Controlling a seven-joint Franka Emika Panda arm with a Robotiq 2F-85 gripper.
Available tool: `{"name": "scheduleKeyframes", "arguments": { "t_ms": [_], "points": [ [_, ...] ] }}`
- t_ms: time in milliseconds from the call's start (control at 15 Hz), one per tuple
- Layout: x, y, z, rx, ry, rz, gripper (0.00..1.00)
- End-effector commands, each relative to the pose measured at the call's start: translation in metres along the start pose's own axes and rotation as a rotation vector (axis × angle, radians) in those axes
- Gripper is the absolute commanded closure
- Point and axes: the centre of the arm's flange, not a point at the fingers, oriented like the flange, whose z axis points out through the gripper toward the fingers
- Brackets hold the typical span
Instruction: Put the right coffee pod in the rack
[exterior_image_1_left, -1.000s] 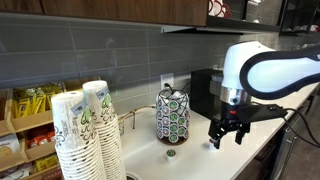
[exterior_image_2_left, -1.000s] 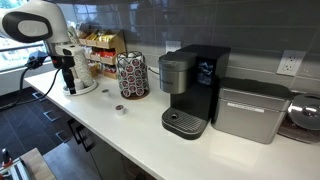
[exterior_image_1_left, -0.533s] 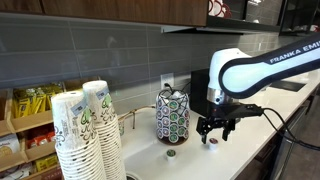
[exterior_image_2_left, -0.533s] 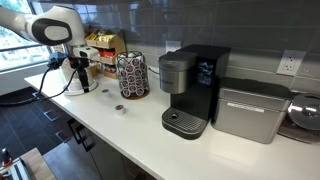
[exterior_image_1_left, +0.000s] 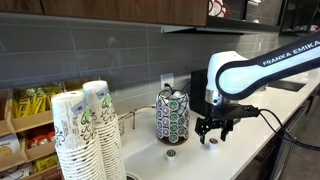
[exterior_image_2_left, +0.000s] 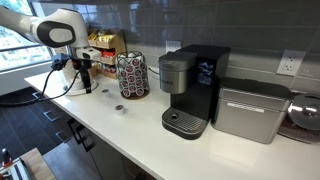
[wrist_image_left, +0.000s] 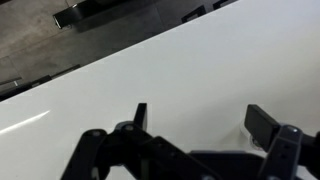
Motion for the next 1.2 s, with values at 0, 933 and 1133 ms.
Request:
{"name": "scheduleKeyframes", "arguments": {
  "t_ms": [0,933,1133],
  "points": [
    [0.000,0.000,0.000,0.000,0.000,-0.001,0.00],
    [0.063,0.049,0.048,-0.074,0.093,0.128,0.00],
    [0.073,0.054,0.059,-0.081,0.098,0.132,0.00]
  ]
}}
